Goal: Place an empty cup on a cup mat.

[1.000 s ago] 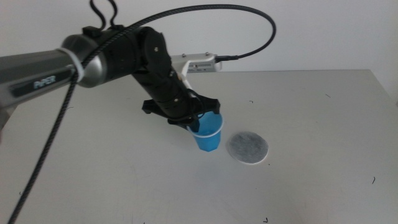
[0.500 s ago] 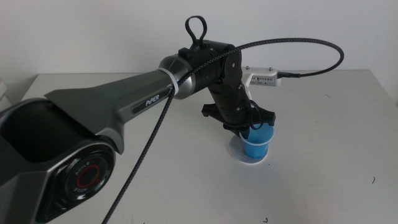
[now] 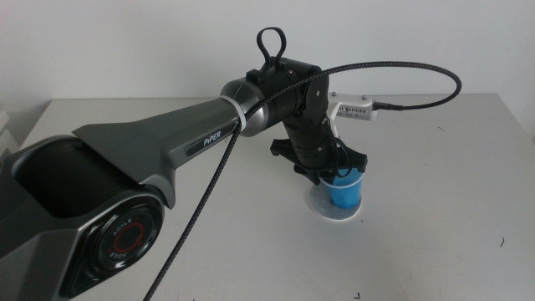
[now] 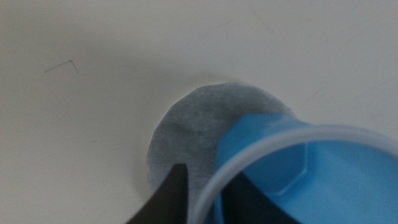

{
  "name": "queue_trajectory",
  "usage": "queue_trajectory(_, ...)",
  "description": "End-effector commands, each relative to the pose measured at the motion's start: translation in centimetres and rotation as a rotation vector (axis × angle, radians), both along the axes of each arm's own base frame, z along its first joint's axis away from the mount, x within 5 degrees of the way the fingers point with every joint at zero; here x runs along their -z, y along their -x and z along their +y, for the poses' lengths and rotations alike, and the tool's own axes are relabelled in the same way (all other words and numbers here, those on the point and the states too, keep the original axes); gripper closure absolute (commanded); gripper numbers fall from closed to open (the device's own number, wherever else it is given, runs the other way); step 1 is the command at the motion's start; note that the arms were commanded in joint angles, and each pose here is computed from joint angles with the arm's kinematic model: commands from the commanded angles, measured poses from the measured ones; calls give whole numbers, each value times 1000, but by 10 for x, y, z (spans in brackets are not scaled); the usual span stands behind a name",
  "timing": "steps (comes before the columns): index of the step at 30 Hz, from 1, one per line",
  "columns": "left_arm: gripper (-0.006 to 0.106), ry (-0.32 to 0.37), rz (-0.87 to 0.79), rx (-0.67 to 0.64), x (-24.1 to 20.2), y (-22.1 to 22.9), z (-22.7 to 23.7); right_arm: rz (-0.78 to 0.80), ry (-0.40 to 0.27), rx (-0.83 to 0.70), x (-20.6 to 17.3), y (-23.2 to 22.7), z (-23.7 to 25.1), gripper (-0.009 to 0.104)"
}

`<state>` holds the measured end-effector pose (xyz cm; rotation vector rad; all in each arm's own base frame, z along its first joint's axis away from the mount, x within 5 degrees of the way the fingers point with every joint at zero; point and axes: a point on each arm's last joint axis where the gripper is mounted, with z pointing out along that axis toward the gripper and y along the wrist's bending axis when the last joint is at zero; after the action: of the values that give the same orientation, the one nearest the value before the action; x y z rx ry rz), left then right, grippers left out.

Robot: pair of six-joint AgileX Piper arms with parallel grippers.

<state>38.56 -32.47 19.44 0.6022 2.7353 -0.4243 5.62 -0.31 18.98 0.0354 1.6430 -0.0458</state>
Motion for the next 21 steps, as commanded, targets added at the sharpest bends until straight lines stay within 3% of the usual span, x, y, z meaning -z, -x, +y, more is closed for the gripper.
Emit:
queue_trajectory(1,64,69,-77,-5,-42,2,-1,-108,23,-4,-12,2,0,1)
queue_trajectory(7,19,50,-106,11,-59,1,1,-108,23,-4,-12,2,0,1)
queue_trajectory(10,2,47,-118,18,-74,1,3,-108,23,-4,-12,2,0,1)
queue_trajectory(12,-2,51,-126,22,-85,1,3,-108,23,-4,-12,2,0,1)
queue_trajectory(21,-2,63,-152,56,-145,12,13,-108,23,-4,-12,2,0,1)
